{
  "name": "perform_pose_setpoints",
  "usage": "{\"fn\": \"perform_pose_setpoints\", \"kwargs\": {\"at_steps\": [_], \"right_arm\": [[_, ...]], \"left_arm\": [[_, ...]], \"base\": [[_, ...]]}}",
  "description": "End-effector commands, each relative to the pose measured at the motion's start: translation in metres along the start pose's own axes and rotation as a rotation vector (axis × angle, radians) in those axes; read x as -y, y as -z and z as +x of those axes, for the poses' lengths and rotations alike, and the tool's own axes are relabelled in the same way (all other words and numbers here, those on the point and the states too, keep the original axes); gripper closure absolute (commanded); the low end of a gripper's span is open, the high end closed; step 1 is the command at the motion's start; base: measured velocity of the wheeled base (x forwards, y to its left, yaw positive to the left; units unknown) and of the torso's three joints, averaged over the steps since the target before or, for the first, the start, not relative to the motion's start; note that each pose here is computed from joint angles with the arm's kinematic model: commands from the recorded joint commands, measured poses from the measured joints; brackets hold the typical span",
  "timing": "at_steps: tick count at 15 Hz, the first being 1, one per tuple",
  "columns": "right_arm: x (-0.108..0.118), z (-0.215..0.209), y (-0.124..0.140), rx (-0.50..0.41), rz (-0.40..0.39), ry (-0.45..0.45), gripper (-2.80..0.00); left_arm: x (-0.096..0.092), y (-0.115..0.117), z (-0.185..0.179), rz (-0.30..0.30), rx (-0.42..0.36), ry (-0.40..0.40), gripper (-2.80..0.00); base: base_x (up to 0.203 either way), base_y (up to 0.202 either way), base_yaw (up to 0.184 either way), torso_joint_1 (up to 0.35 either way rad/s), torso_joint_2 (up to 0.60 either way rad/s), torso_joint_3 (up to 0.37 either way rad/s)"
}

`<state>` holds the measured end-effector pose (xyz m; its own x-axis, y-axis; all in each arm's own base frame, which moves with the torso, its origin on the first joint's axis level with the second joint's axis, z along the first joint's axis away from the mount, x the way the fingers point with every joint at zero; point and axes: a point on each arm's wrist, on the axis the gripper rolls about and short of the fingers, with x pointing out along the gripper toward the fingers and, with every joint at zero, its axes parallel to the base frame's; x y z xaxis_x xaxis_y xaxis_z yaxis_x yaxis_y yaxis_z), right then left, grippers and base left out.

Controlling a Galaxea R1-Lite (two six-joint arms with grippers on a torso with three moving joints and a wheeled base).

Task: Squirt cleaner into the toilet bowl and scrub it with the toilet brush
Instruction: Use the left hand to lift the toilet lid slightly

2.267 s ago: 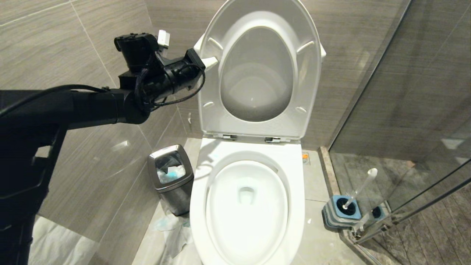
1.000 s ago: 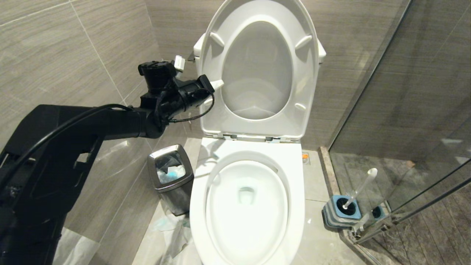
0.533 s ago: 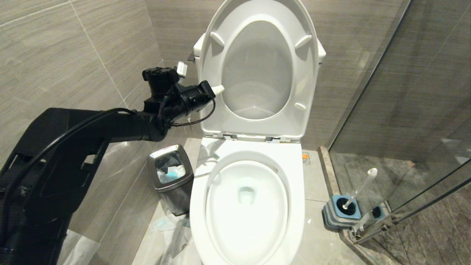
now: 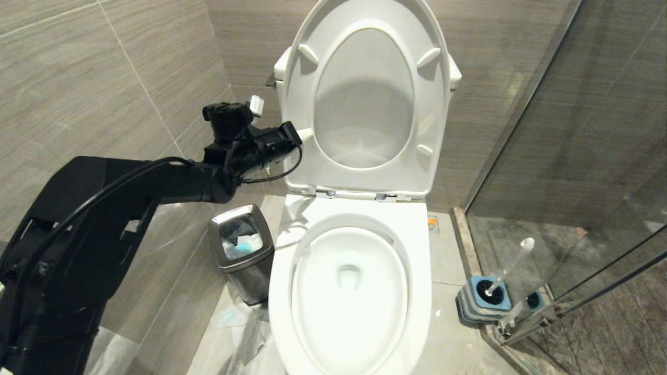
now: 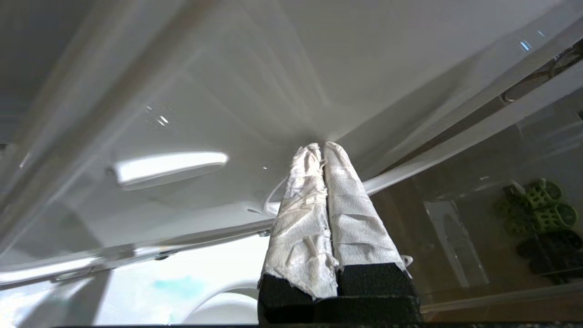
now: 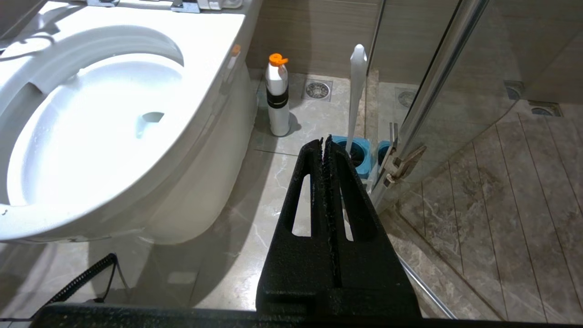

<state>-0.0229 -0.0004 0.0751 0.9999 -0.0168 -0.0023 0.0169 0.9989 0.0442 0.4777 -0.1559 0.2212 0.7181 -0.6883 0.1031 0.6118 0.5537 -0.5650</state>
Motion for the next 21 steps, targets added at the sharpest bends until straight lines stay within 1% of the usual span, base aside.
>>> {"fn": "perform_pose_setpoints", "kwargs": {"at_steps": [1,8,11,13,16,18,21], "right_arm": [[0.000,0.000,0.000,-0.002,0.000,0.000,0.00],[0.000,0.000,0.000,-0.002,0.000,0.000,0.00],[0.000,0.000,0.000,-0.002,0.000,0.000,0.00],[0.000,0.000,0.000,-0.002,0.000,0.000,0.00],[0.000,0.000,0.000,-0.002,0.000,0.000,0.00],[0.000,0.000,0.000,-0.002,0.000,0.000,0.00],[0.000,0.000,0.000,-0.002,0.000,0.000,0.00]], "left_arm": [[0.000,-0.001,0.000,-0.002,0.001,0.003,0.00],[-0.009,0.004,0.001,0.001,-0.011,-0.012,0.00],[-0.019,0.010,0.002,0.028,-0.019,-0.027,0.00],[-0.024,0.011,0.002,0.062,-0.020,-0.034,0.00],[-0.029,0.010,0.001,0.079,-0.009,-0.047,0.00],[-0.030,0.009,0.001,0.077,0.002,-0.060,0.00],[-0.023,0.001,-0.001,0.100,0.040,-0.044,0.00]], "base": [[0.000,0.000,0.000,0.000,0.00,0.000],[0.000,0.000,0.000,0.000,0.00,0.000],[0.000,0.000,0.000,0.000,0.00,0.000],[0.000,0.000,0.000,0.000,0.00,0.000],[0.000,0.000,0.000,0.000,0.00,0.000],[0.000,0.000,0.000,0.000,0.00,0.000],[0.000,0.000,0.000,0.000,0.00,0.000]]}}
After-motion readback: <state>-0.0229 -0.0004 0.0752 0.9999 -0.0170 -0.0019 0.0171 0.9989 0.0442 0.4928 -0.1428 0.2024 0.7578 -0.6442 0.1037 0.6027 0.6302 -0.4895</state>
